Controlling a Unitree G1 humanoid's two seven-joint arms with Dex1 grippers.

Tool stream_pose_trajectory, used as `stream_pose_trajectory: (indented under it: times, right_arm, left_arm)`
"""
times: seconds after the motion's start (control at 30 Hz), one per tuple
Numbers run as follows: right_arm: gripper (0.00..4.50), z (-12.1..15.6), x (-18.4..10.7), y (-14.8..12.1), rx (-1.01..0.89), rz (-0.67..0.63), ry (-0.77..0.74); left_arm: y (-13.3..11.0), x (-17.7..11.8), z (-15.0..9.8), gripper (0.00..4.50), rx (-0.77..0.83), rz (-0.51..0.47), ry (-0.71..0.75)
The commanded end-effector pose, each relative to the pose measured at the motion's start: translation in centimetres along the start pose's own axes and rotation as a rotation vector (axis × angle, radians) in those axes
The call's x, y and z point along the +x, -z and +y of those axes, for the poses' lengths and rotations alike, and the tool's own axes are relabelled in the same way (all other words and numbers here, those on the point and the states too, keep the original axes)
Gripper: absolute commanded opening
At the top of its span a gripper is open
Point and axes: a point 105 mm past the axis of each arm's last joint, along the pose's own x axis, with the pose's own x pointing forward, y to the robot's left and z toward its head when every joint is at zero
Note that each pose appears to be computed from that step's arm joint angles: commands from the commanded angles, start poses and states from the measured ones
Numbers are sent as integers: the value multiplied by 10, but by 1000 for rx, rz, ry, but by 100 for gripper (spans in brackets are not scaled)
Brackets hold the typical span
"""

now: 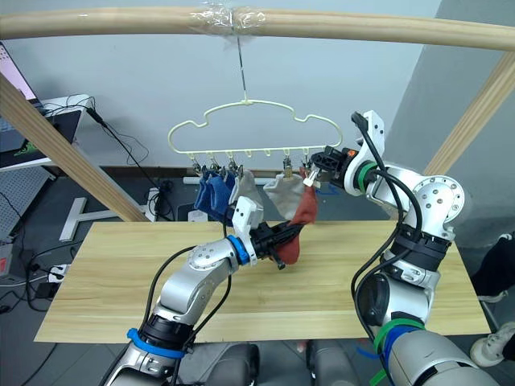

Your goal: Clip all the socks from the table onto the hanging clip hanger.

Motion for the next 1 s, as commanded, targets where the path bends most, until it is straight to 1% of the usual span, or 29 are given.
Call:
stream_pose_trajectory:
  times: [0.03,0.37,0.5,0.77,0.87,1.0]
  right_arm:
    - [0,17,-6,-14,-49,-54,-54]
    - [0,17,-6,-12,-54,-49,-56]
    - [0,16,-6,-12,-53,-49,-54]
    - [0,19,-5,-11,-50,-46,-73]
    - [76,19,-6,-12,-49,-51,-77]
    - [229,20,-6,-14,-44,-60,-83]
  left_arm:
    - [-24,7,2,3,43,-75,-1]
    - [-31,12,8,3,67,-84,-18]
    - [-44,10,9,3,57,-141,-31]
    - [-50,11,10,3,62,-154,-33]
    - [-49,12,8,0,63,-151,-26]
    - [-48,12,6,0,61,-149,-19]
